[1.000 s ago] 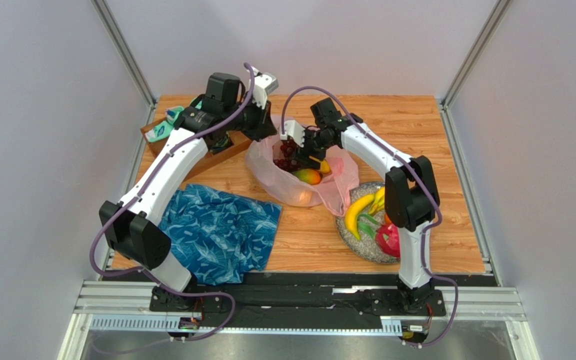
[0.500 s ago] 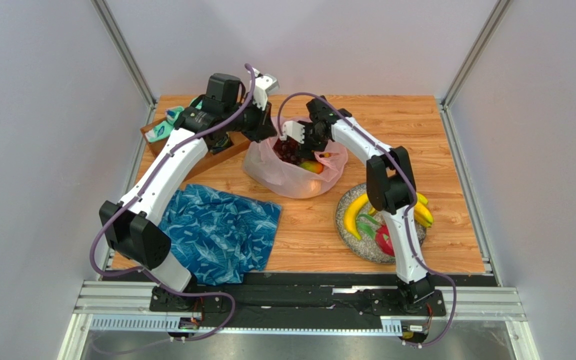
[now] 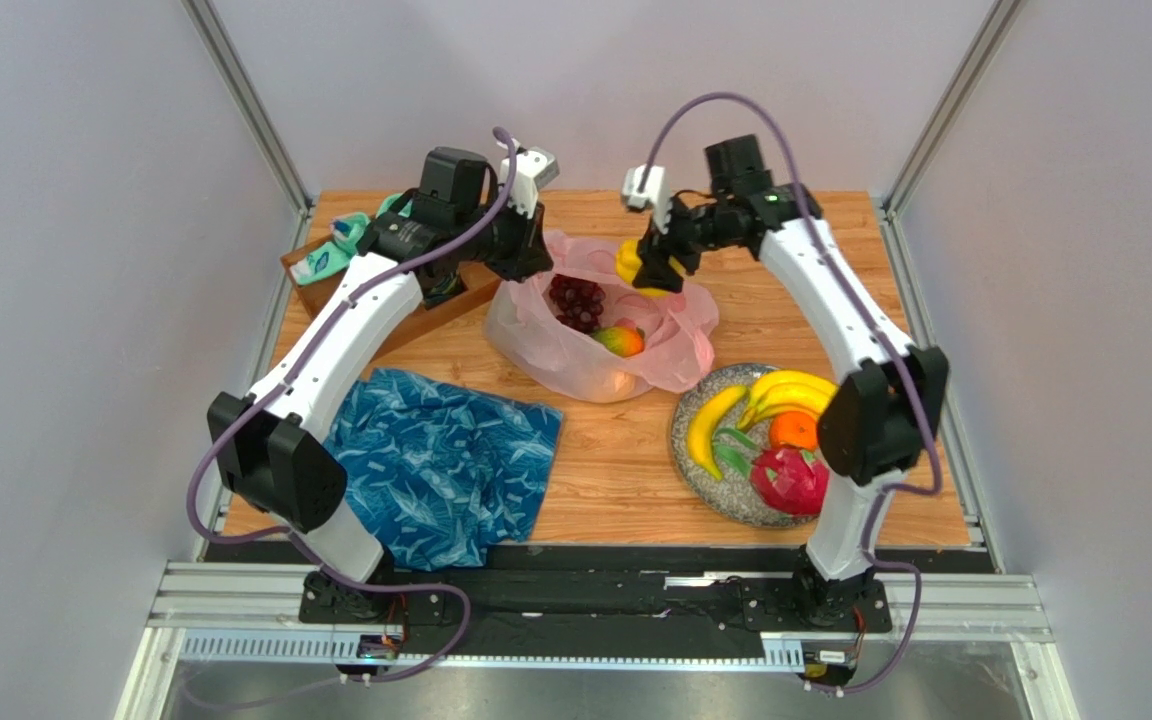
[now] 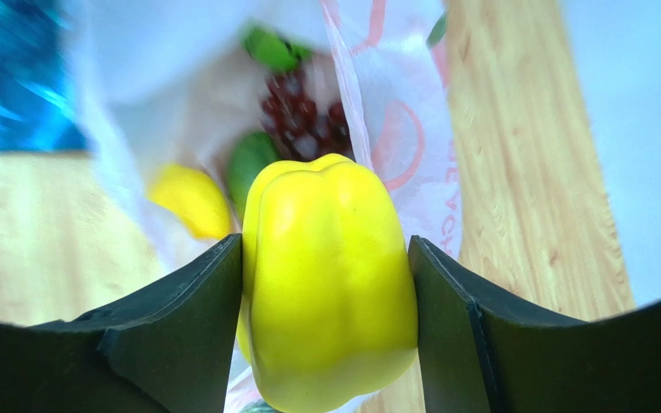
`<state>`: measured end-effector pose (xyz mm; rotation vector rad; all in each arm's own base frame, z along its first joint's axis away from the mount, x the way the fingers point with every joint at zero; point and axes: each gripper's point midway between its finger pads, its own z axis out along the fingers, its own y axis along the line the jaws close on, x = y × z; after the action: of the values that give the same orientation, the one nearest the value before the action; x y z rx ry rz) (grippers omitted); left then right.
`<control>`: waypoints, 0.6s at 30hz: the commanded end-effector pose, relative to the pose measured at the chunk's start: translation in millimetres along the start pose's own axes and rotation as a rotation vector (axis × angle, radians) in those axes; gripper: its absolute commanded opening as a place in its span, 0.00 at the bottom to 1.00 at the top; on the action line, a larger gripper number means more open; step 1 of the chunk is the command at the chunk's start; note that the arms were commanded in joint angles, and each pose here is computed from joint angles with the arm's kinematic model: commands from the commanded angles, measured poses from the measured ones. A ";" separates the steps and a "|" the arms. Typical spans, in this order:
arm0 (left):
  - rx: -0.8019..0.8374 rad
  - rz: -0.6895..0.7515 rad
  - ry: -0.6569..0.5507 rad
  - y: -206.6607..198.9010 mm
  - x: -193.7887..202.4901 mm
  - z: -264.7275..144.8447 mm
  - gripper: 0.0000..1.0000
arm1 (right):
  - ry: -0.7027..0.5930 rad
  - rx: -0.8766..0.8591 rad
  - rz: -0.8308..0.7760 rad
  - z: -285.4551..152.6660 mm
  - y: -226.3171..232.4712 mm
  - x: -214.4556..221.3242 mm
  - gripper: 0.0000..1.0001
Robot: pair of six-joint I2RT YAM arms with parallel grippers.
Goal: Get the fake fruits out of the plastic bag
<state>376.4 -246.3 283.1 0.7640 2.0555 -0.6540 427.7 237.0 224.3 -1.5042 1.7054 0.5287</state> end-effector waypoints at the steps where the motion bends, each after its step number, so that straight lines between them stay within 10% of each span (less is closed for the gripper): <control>1: -0.040 -0.049 -0.025 15.7 -12.8 14.0 0.00 | -0.197 -0.133 0.149 -41.1 51.6 -42.3 0.57; 18: -0.021 -0.073 -0.026 14.9 -13.5 17.8 0.00 | 0.260 -0.275 0.030 -83.3 236.9 125.9 0.49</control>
<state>401.4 -251.6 257.0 0.6901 2.1384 -0.6535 182.1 156.6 146.2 -1.7082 1.9796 0.7689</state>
